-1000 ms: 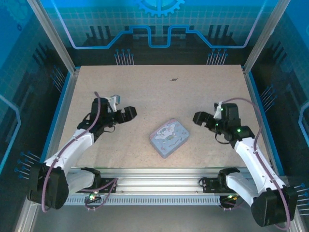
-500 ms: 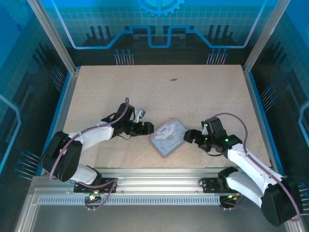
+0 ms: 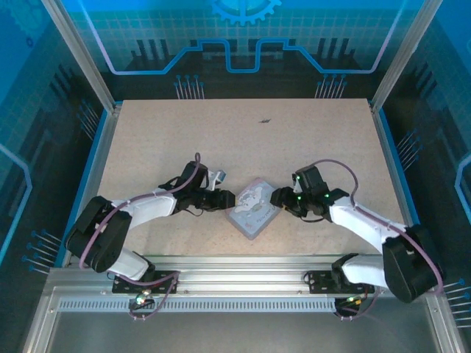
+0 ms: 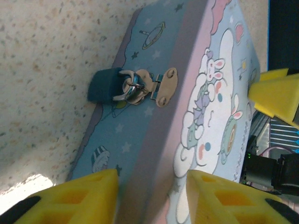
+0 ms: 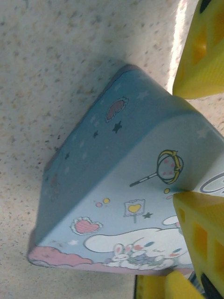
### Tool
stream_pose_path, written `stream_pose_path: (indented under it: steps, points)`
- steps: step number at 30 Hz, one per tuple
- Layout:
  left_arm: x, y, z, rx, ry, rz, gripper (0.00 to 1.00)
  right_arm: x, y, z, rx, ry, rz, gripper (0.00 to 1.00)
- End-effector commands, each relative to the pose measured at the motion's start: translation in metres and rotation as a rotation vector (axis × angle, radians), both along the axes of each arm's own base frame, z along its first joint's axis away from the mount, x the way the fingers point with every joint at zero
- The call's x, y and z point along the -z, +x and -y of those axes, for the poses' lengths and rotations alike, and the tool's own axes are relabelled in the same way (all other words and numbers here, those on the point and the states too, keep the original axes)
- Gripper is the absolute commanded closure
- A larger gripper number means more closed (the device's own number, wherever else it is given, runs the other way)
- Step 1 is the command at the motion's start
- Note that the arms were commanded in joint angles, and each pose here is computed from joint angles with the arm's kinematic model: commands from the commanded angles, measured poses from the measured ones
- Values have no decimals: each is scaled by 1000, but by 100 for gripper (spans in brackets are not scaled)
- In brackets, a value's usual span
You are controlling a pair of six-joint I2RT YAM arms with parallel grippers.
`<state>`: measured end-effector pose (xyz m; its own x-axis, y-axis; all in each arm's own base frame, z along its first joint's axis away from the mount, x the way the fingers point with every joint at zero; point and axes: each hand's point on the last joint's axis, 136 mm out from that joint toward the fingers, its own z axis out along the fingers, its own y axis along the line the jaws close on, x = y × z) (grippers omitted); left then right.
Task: Unlock a padlock with a key
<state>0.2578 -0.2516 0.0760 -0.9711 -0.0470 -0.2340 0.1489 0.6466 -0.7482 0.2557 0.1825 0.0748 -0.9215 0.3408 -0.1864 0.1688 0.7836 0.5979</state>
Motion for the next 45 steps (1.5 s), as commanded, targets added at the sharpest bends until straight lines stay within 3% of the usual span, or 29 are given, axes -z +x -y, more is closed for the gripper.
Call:
stream_pose_path:
  steps: [1, 11, 16, 20, 23, 33, 40, 45]
  points:
    - [-5, -11, 0, 4, -31, 1, 59, -13, 22, -21, -54, 17, 57, 44]
    - [-8, -28, -17, -86, -46, 10, 63, -19, 86, -87, -200, 12, 48, 44]
    - [-4, -33, -12, -124, -68, 10, 63, -16, 102, -121, -285, 4, 30, 41]
    - [-6, -35, -6, -132, -49, 27, 58, -23, 107, -119, -298, -42, 47, 35]
    - [-10, -31, -15, -173, -1, 37, 48, -32, 104, -103, -288, -98, 64, 29]
    - [-55, -9, -58, -288, 166, 153, 27, -58, 46, -50, -220, -153, 76, 19]
    - [-71, 54, -69, -274, 261, 201, 25, -33, -21, -46, -171, -62, 0, 20]
    - [-58, 98, -54, -183, 306, 163, 26, -21, -41, -59, -160, -10, -11, 24]
